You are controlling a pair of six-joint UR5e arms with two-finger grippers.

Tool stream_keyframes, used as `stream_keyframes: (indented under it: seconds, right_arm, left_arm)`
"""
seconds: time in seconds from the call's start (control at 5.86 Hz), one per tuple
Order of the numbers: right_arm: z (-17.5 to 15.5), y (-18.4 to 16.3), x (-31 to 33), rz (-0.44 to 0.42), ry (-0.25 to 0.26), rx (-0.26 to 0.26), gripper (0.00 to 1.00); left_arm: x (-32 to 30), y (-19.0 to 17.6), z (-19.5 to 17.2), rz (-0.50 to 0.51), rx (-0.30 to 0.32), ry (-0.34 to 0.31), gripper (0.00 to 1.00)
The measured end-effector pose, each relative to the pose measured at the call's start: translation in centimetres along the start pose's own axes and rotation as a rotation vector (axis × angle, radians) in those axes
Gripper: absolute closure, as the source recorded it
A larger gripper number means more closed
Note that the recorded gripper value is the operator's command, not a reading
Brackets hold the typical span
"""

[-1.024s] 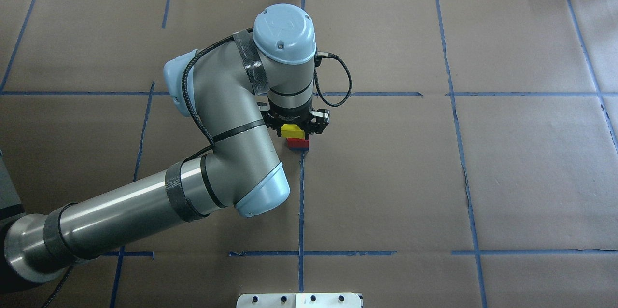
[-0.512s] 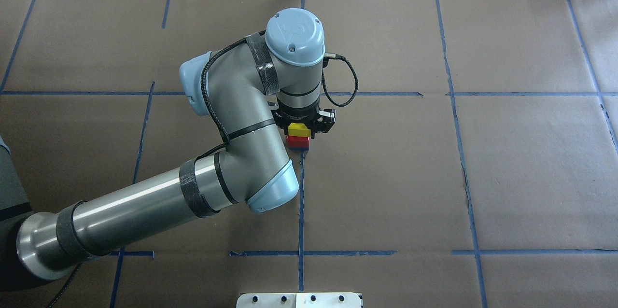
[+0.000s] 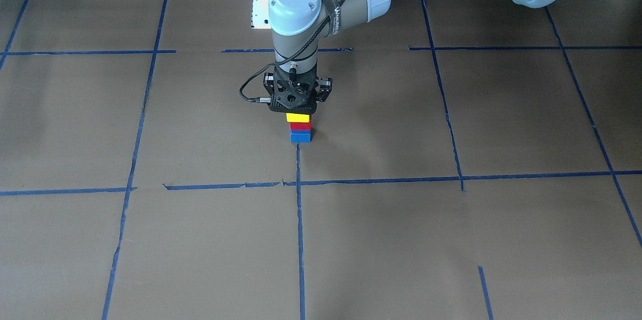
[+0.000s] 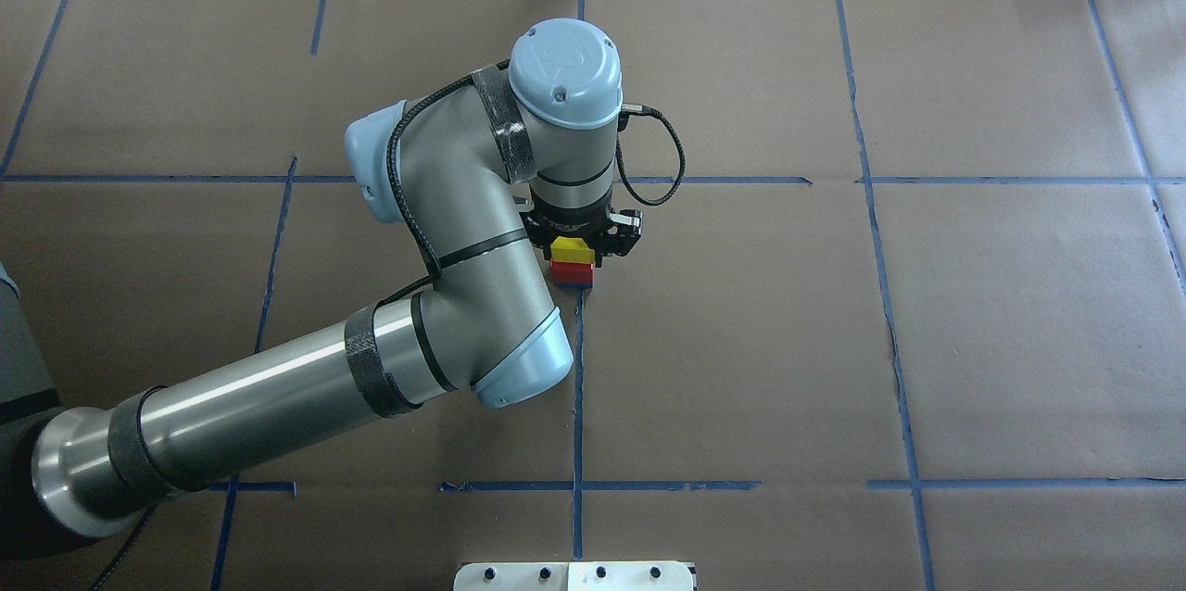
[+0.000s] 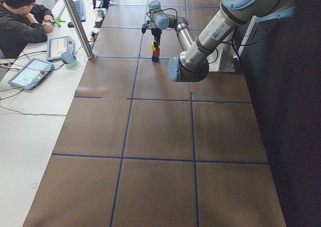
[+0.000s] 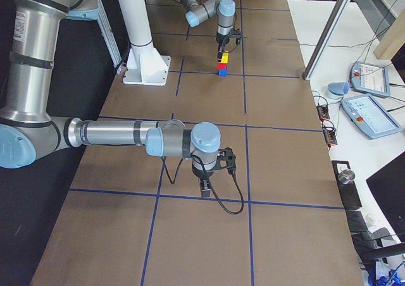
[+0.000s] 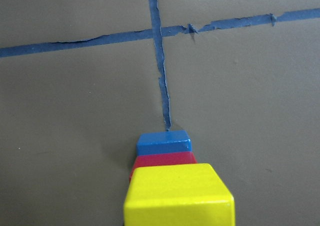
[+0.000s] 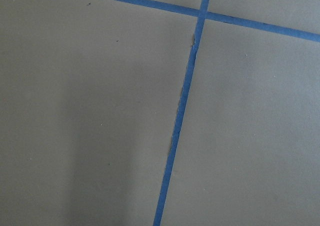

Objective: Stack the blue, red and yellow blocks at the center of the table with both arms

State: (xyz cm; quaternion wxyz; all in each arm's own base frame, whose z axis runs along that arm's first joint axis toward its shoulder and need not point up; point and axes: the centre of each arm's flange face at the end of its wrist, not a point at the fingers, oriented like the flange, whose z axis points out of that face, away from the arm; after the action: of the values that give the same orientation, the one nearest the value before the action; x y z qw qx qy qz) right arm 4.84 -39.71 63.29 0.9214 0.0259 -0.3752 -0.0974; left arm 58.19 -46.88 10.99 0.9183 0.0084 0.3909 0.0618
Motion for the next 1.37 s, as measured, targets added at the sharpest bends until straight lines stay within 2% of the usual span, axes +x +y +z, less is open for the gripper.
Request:
stream_keyframes:
  seconds: [0.17,0.51,0.68,1.02,1.37]
  right_arm:
    - [0.0,0.0,0.0,0.000,0.000,0.000,0.00]
    - [0.0,0.0,0.0,0.000,0.000,0.000,0.00]
    - [0.0,0.0,0.0,0.000,0.000,0.000,0.00]
    - [0.0,0.0,0.0,0.000,0.000,0.000,0.00]
    - [0.0,0.0,0.0,0.000,0.000,0.000,0.00]
  left_arm:
    - [-0.1,0.0,0.0,-0.002,0.000,-0.001,0.84]
    - [-0.1,0.0,0.1,-0.002,-0.001,-0.002,0.10]
    - [-0.1,0.0,0.0,-0.001,0.000,0.000,0.00]
    - [-0.1,-0.1,-0.6,0.001,0.008,0.007,0.00]
    - [-1.8,-1.0,-4.4,-0.003,0.052,0.037,0.00]
